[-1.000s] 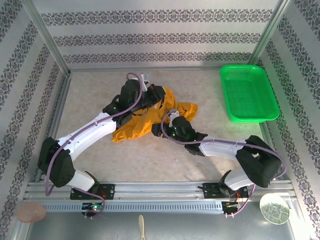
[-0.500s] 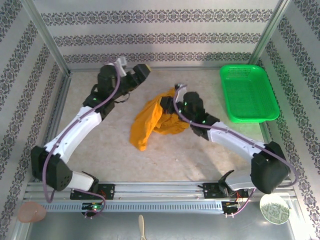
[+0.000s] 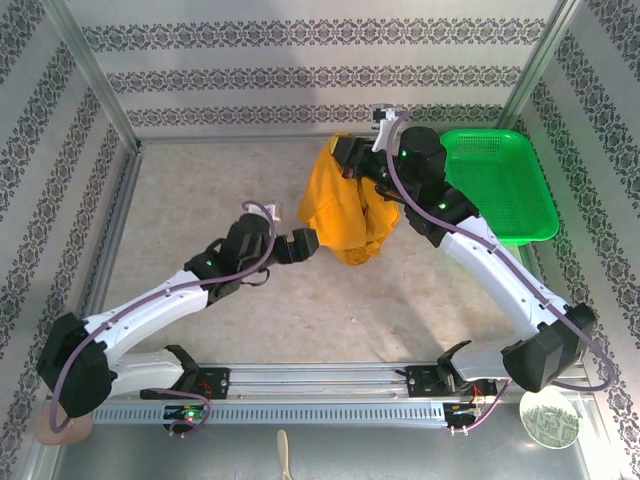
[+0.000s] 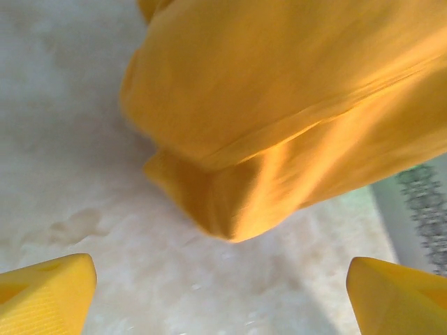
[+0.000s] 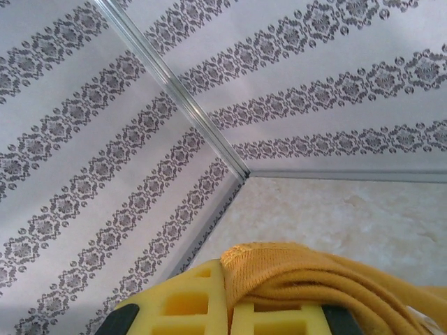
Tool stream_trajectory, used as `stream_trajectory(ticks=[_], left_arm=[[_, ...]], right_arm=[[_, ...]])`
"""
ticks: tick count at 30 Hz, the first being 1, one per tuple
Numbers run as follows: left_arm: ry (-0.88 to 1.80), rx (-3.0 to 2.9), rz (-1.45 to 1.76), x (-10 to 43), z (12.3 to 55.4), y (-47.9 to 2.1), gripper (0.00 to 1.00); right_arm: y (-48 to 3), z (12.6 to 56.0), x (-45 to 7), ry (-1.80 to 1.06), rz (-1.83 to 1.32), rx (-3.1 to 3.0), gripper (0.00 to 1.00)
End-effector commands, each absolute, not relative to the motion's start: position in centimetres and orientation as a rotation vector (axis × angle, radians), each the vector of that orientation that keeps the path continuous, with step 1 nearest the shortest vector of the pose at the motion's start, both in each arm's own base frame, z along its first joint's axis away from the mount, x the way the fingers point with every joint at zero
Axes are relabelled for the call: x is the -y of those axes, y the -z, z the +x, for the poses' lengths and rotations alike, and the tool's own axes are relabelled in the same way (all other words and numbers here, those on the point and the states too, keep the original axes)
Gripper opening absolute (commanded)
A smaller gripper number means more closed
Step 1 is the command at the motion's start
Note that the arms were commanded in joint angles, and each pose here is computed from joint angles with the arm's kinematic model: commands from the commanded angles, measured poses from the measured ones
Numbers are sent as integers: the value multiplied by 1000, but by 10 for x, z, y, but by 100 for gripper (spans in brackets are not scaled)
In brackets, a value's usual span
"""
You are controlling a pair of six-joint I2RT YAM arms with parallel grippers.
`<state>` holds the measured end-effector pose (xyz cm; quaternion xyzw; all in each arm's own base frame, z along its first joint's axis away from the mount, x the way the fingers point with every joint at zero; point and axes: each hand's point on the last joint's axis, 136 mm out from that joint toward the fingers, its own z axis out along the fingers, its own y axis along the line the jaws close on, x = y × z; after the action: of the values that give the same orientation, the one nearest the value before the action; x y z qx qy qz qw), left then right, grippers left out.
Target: Fold the inside-out t-shirt
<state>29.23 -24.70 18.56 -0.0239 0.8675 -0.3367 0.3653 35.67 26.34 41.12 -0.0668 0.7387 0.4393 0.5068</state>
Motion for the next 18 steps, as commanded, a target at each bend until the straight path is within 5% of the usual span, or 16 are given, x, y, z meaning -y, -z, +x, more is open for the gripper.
stream_trajectory(ticks=[1, 12, 15, 18], left_arm=[[849, -2128, -89, 250, 302, -184, 93], [815, -2105, -36, 272, 324, -178, 85], [800, -2088, -24, 279, 335, -179, 60], [831, -2058, 17, 290, 352, -197, 15]], right_arm=[[-423, 352, -260, -1053, -193, -1760, 0], [-428, 349, -257, -1049, -192, -1757, 0], [-435, 350, -255, -1043, -192, -1747, 0], [-443, 354, -250, -1037, -185, -1739, 0]])
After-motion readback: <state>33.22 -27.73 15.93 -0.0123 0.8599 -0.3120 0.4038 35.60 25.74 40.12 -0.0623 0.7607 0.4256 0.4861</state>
